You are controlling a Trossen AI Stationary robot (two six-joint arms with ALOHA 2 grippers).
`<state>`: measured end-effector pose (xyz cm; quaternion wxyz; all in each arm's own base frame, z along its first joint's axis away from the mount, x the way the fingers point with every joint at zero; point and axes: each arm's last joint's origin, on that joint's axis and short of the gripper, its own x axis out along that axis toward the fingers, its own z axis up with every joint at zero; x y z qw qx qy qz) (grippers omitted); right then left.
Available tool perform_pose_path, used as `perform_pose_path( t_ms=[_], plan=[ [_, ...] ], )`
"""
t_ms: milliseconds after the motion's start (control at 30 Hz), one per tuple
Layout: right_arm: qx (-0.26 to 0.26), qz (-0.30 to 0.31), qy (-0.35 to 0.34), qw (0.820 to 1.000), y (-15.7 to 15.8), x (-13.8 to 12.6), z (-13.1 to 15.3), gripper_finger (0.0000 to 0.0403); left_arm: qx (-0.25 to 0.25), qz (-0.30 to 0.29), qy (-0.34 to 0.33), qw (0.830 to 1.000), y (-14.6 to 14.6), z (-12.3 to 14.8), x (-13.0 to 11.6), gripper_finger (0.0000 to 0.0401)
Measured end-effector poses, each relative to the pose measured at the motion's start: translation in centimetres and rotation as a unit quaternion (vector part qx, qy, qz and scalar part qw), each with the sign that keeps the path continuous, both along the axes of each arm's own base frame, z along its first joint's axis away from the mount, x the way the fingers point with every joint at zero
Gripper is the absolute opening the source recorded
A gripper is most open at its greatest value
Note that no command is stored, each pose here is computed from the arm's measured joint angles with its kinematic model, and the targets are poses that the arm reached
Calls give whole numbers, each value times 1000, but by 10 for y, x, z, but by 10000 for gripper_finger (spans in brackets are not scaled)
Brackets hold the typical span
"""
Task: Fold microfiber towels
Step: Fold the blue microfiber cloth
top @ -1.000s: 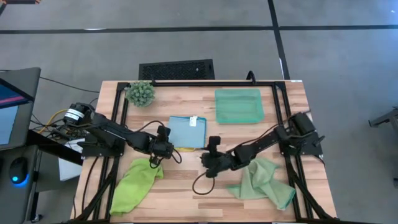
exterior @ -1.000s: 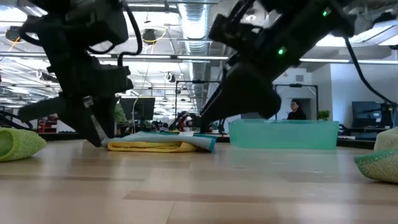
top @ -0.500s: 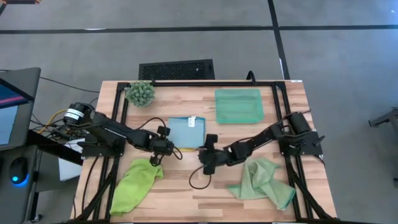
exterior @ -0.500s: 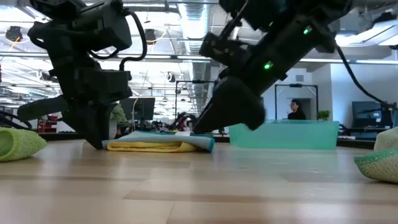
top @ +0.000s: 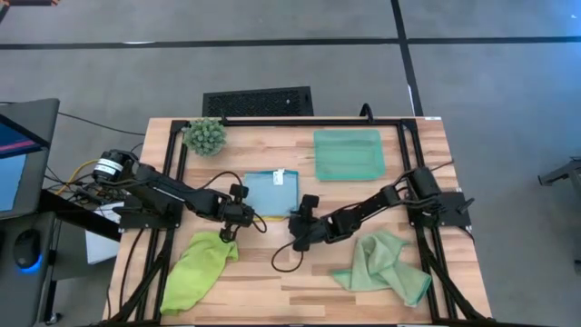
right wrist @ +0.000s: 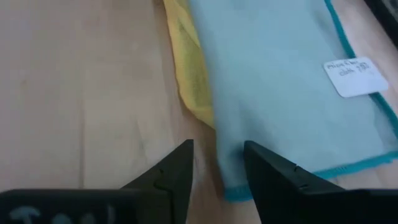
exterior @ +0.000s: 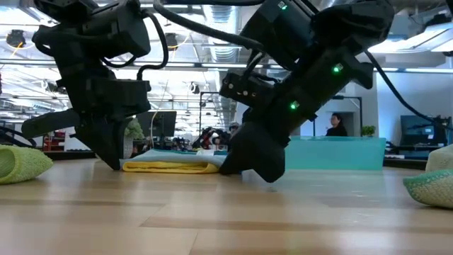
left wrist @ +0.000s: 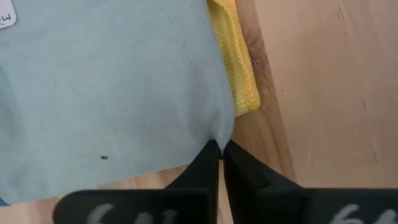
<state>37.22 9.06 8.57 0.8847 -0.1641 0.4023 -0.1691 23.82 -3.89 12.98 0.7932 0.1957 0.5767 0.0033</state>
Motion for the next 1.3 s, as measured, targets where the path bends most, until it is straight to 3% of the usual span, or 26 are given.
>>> perform_pose_path(
  t_ms=[167, 400, 600, 733, 867, 1100, 1300],
  plan=[
    [-11, -8, 8, 1000, 0, -3, -1, 116, -1, 8, -1, 1000, 1, 0, 0, 2],
    [-12, -10, 10, 1000, -1, -3, -1, 13, -4, 18, -5, 1000, 1, 0, 0, 1],
    [-56, -5, 36, 998, 1, -4, 18, 7, -5, 23, -36, 999, 0, 20, 3, 0],
    [-86, -20, 4, 996, -3, -5, 57, 6, 41, 44, -80, 995, 4, 50, 1, 0],
    [-82, -39, -18, 996, -21, -10, 90, 3, 90, 82, -150, 981, 12, 87, -4, 0],
    [-70, -56, -86, 992, -53, -31, 162, 1, 103, 129, -253, 953, 28, 144, -11, 0],
    [-44, -38, -140, 988, -58, -61, 216, 1, 90, 118, -299, 943, 32, 186, -5, 0]
  ],
)
